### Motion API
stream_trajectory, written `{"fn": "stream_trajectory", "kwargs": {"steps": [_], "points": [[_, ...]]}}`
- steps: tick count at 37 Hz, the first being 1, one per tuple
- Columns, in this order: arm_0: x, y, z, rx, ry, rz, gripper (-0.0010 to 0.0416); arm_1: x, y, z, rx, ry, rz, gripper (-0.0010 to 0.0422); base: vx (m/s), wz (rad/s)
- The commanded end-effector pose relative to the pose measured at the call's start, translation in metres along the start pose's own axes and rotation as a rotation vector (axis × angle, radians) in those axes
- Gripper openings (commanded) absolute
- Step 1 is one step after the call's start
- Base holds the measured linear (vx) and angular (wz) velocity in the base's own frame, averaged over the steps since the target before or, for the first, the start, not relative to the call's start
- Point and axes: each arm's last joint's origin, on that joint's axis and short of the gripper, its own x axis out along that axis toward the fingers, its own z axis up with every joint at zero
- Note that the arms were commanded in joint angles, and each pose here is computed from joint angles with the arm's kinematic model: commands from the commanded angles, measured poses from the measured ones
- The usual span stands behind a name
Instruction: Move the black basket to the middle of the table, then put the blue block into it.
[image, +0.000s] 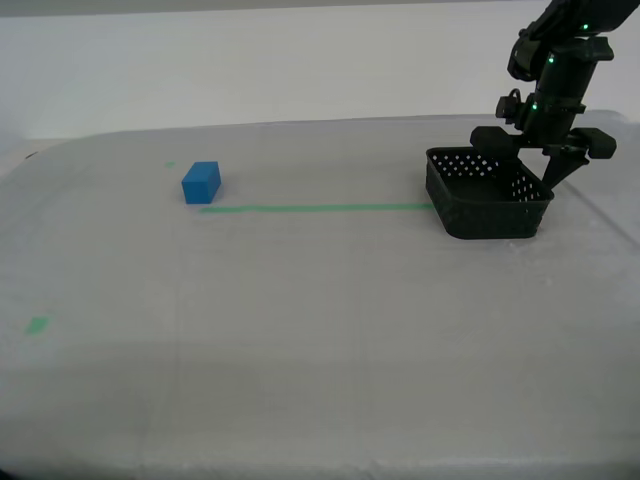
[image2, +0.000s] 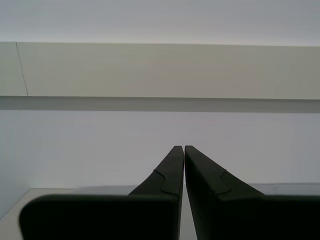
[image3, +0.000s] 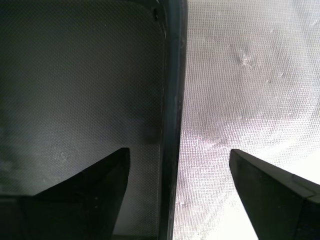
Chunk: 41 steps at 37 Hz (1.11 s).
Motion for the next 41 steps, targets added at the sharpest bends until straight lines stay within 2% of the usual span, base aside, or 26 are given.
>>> {"fn": "stream_trajectory", "kwargs": {"steps": [1, 11, 28, 37, 41], "points": [[-0.0003, 0.0001, 0.0003, 0.01, -0.002, 0.001, 0.0249, 0.0001, -0.0001, 0.0008, 0.001, -0.006, 0.0, 0.0, 0.0, 0.0], [-0.0002, 0.0014, 0.0003, 0.013, -0.003, 0.001, 0.0182, 0.0001, 0.0, 0.0008, 0.001, -0.006, 0.001, 0.0, 0.0, 0.0], [0.0, 0.005, -0.0008, 0.058, 0.007, 0.002, 0.0065, 0.0001, -0.0001, 0.0008, 0.001, -0.006, 0.0, 0.0, 0.0, 0.0], [0.0002, 0.0076, -0.0008, 0.055, 0.005, 0.003, -0.0003, 0.0001, -0.0001, 0.0008, 0.001, -0.006, 0.0, 0.0, 0.0, 0.0], [0.0002, 0.0083, -0.0009, 0.058, 0.006, 0.003, 0.0002, 0.0001, -0.0001, 0.0008, 0.001, -0.006, 0.0, 0.0, 0.0, 0.0]]}}
